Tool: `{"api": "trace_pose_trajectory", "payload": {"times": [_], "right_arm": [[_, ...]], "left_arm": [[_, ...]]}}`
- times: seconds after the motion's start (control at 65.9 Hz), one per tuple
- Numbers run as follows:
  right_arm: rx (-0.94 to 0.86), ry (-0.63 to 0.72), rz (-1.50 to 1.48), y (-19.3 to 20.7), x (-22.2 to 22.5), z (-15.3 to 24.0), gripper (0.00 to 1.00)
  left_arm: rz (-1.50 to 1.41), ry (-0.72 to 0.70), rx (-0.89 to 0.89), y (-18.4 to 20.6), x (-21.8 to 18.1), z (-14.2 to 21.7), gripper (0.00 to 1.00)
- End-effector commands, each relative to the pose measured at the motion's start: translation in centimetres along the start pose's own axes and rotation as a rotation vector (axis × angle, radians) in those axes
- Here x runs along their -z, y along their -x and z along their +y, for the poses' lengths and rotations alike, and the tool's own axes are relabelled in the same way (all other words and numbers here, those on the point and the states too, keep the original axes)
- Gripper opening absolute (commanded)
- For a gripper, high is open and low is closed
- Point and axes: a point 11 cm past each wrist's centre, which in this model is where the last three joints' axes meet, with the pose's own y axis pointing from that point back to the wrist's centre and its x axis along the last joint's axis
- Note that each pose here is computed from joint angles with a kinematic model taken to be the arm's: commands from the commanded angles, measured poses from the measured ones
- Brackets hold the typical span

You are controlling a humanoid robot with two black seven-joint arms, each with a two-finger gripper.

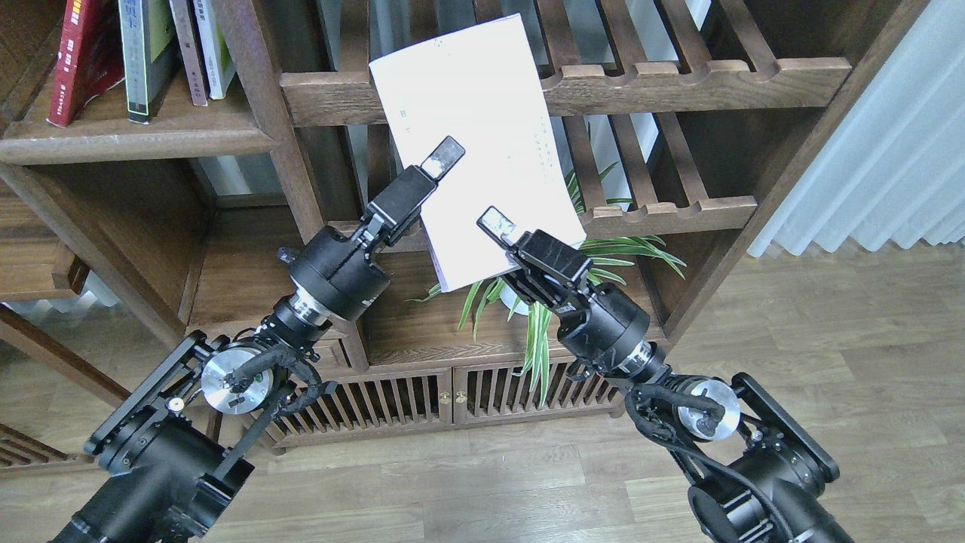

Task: Organize books on shelf
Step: 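Hold the white book with both grippers and pass it to the left, then lift the white book with the left gripper onto the upper shelf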

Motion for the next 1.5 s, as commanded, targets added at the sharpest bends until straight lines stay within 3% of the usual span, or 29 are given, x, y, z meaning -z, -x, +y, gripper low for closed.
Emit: {"api": "trace_pose_trajectory", "payload": {"times": [0.0, 0.364, 0.425, 0.516, 0.592, 0.653, 0.774, 1.154, 1.488], "right_arm": [[0.003, -0.029, 0.007, 0.1, 0.9, 0.1, 0.06], [0.008, -0.052, 0.001, 0.2, 1.4, 0.2, 0.13], [0.012, -0.053, 0.0, 0.3, 1.4, 0.1, 0.23], [0.008, -0.044, 0.005, 0.2, 1.2, 0.1, 0.48], [0.008, -0.043, 0.006, 0.2, 1.2, 0.1, 0.62], [0.007, -0.046, 0.006, 0.2, 1.2, 0.2, 0.78], [0.01, -0.084, 0.014, 0.4, 2.2, 0.5, 0.91], [-0.01, -0.496, 0.073, 0.5, 10.9, 5.0, 0.98], [-0.119, -0.528, 0.033, -1.5, 11.1, 6.2, 0.98]], "left_arm": [[0.008, -0.023, 0.0, 0.0, 0.8, 0.0, 0.04], [0.008, -0.021, 0.001, 0.0, 0.8, 0.0, 0.01], [0.007, -0.02, -0.001, 0.0, 0.7, 0.0, 0.01], [0.007, -0.015, -0.002, -0.1, 0.6, 0.0, 0.0], [0.006, -0.014, -0.002, -0.1, 0.5, 0.0, 0.0], [0.006, -0.012, -0.002, -0.1, 0.5, 0.0, 0.0], [0.004, -0.011, -0.003, -0.1, 0.4, 0.1, 0.0], [-0.027, 0.034, 0.028, 0.8, -1.8, -0.9, 0.0], [-0.067, 0.015, 0.075, 2.1, -2.7, -2.5, 0.0]]}}
